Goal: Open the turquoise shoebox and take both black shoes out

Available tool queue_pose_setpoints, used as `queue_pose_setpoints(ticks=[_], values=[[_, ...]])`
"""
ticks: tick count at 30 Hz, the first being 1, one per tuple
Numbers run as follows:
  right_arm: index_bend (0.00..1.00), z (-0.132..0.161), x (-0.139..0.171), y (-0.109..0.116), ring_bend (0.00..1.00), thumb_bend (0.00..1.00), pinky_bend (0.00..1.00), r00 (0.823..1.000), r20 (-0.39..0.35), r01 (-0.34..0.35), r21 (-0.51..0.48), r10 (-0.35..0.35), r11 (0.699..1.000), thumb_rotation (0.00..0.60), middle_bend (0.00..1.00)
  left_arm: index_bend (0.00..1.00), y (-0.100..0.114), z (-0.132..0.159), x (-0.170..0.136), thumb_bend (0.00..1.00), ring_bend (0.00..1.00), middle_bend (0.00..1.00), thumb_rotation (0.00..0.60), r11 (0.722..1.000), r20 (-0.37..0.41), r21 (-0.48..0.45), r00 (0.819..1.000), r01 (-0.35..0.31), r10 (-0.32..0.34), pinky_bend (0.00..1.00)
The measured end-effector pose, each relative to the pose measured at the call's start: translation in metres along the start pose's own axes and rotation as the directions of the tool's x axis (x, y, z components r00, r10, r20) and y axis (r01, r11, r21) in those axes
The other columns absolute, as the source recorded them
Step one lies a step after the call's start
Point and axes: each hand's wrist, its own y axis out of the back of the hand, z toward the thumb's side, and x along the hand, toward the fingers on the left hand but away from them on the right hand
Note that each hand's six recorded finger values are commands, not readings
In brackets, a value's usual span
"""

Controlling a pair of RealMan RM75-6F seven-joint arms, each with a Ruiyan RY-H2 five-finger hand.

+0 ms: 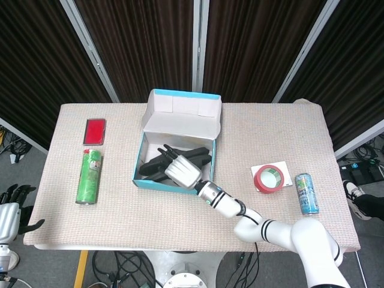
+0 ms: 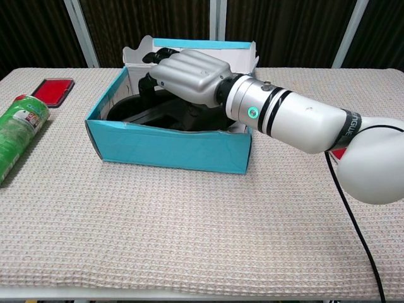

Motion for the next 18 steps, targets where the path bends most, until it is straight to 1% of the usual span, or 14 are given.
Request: queue_pose_setpoints(ticks=[4, 8, 13, 18], values=[[0.37, 0.002, -0.003, -0.002, 0.0, 0.12, 0.0, 1.0, 0.002, -0.01, 0.008, 0.01, 1.0, 0.6, 0.32, 0.22, -0.001, 0.001, 0.0, 0.02, 0.08, 0.16, 0.6, 1.0, 0.001, -0.004, 1.0, 0.003, -0.003, 0.17], [0.36, 0.004, -0.006, -0.007, 0.0, 0.12, 0.0, 1.0, 0.007, -0.025, 0.039, 0.024, 0.999, 0.6, 0.32, 0.22, -0.001, 0.0, 0.0, 0.02, 0.08, 0.16, 0.6, 1.0, 0.0, -0.003, 1.0, 0.005, -0.005, 0.17], [0.32, 0.006, -0.01, -0.011, 0.0, 0.12, 0.0, 0.999, 0.012, -0.043, 0.06, 0.042, 0.997, 0.6, 0.31, 0.22, -0.001, -0.001, -0.001, 0.02, 0.08, 0.16, 0.6, 1.0, -0.004, -0.005, 1.0, 0.004, -0.004, 0.17], [0.29, 0.009, -0.011, -0.011, 0.0, 0.12, 0.0, 0.999, 0.008, -0.037, 0.099, 0.036, 0.994, 0.6, 0.29, 0.22, -0.003, -0.001, 0.0, 0.02, 0.08, 0.16, 0.6, 1.0, 0.0, -0.007, 1.0, 0.008, -0.008, 0.17]])
